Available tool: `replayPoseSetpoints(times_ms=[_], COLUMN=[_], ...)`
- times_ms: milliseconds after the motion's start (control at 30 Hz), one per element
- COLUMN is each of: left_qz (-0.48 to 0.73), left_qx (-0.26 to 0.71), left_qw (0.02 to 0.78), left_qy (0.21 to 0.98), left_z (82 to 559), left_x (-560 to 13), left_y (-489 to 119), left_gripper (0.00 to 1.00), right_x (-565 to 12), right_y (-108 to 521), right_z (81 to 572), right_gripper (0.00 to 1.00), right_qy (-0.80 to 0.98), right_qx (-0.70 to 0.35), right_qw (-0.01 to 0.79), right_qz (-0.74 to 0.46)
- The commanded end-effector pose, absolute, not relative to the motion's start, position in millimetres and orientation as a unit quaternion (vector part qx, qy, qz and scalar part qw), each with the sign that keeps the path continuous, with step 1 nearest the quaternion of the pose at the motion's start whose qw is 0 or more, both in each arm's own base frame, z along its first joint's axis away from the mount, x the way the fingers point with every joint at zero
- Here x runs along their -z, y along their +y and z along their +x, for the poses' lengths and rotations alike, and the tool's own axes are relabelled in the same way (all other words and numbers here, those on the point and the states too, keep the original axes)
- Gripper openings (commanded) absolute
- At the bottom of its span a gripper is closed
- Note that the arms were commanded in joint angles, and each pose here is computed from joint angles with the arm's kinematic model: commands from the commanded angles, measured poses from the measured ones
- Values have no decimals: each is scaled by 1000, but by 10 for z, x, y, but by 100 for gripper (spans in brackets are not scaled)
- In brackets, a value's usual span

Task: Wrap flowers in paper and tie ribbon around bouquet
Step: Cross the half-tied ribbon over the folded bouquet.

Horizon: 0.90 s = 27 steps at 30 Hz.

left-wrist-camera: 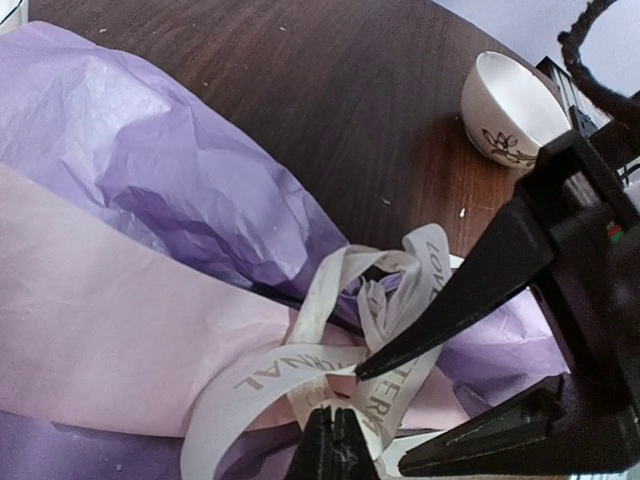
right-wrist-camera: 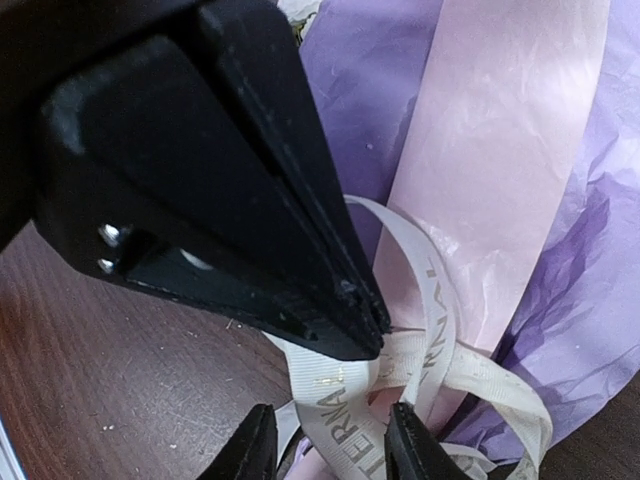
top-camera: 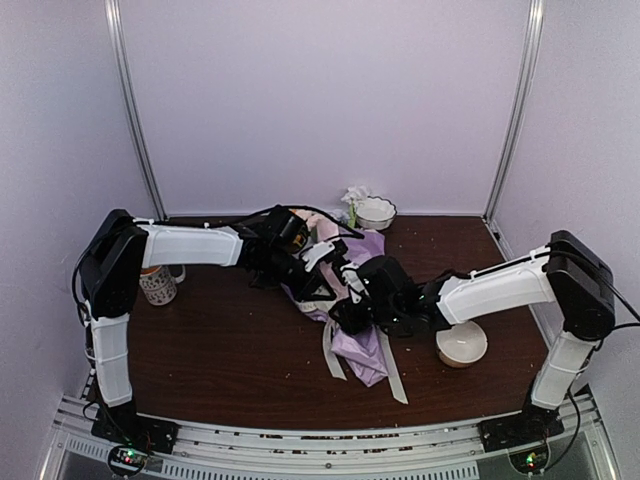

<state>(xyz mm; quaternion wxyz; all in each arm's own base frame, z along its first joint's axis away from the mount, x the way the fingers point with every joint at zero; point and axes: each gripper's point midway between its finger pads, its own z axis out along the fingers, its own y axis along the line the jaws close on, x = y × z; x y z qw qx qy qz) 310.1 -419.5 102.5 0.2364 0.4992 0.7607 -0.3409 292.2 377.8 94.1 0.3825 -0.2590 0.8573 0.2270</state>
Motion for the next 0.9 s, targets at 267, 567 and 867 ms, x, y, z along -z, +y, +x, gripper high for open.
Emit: replayPoseSetpoints(times_ms=[267, 567, 867], left_qz=[489, 483, 482], left_qx=[374, 362, 317], left_qw=[240, 232, 266], left_qy=[750, 763, 772], left_z=[3161, 3192, 3370], left_x=[-1121, -1099, -1299], left_y=[-4307, -4277, -4218], left_gripper=[0, 23, 52], right_x=[-851, -812, -766], right_y=[3868, 3832, 3800], right_z=[3004, 3058, 3082], right_gripper=[34, 0, 0], right_qy=[859, 870, 874], right_qx=[-204, -192, -209], right_qw=[392, 388, 377], right_qz=[-258, -237, -224])
